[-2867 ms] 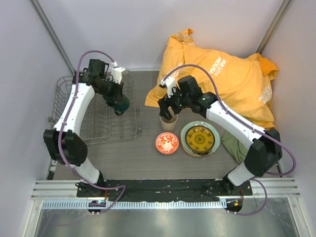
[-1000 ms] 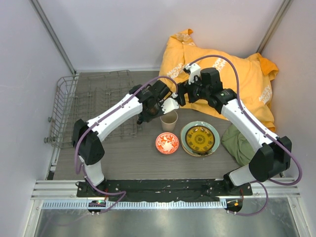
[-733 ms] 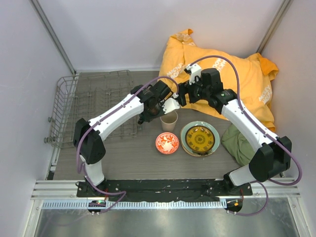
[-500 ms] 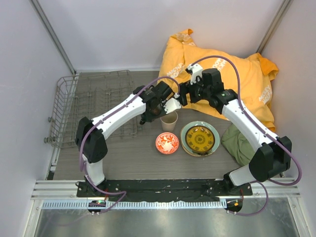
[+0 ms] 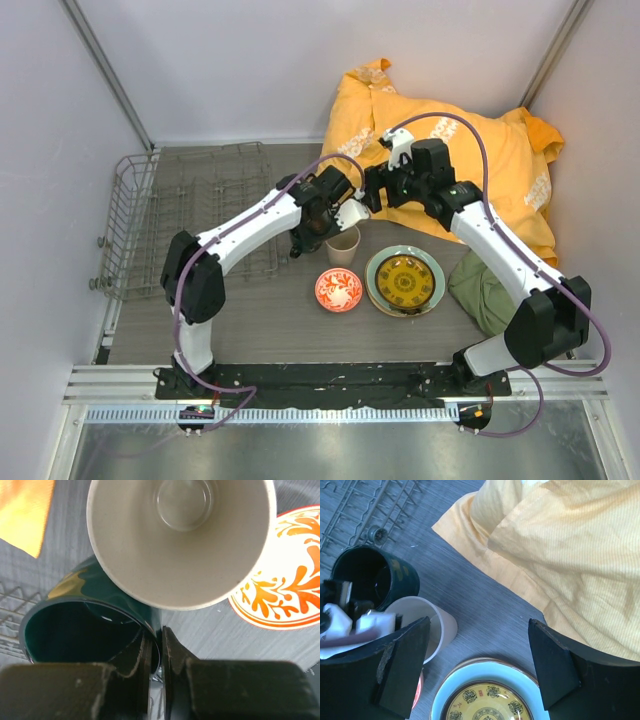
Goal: Unload the mixed dishes from the dish rack
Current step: Place the cup at the center of the board.
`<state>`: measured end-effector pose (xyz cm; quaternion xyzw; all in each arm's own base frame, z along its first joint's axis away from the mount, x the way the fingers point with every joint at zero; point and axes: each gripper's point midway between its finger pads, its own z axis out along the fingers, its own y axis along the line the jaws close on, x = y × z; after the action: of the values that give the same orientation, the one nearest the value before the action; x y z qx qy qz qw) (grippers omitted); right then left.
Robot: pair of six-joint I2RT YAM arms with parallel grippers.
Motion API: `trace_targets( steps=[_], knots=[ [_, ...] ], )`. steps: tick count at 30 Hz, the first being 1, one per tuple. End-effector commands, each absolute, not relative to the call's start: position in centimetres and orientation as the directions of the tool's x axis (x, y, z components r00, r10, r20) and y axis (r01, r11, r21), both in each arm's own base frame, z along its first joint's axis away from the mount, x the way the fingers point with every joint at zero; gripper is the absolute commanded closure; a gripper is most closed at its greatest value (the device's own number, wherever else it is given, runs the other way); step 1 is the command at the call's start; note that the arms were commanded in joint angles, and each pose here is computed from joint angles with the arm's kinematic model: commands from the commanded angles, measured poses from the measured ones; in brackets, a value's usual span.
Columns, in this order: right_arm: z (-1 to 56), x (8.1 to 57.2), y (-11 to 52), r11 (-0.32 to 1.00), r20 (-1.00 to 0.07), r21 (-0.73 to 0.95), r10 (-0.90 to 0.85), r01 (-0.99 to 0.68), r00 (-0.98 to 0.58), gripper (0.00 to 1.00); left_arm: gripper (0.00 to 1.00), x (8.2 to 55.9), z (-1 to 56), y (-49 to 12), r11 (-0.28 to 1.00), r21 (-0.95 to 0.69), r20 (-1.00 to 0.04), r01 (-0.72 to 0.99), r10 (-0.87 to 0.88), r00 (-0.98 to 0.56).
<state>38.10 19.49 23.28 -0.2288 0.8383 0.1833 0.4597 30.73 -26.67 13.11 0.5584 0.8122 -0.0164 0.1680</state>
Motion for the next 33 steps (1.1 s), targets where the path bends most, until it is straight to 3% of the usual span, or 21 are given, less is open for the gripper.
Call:
trace_targets(
  steps=[1, 33],
  knots=[
    [26.7, 36.4, 21.6, 0.758, -0.902, 0.111, -0.195, -0.643, -0.385, 0.14, 1.00, 33.0, 12.9, -27.4, 0.461, 0.157, -0.369, 0.873, 0.848, -0.381],
    [26.5, 36.2, 21.5, 0.753, -0.901, 0.113, -0.197, -0.648, -0.386, 0.14, 1.00, 32.8, 10.0, -26.8, 0.521, 0.052, -0.364, 0.852, 0.804, -0.470]
  ],
)
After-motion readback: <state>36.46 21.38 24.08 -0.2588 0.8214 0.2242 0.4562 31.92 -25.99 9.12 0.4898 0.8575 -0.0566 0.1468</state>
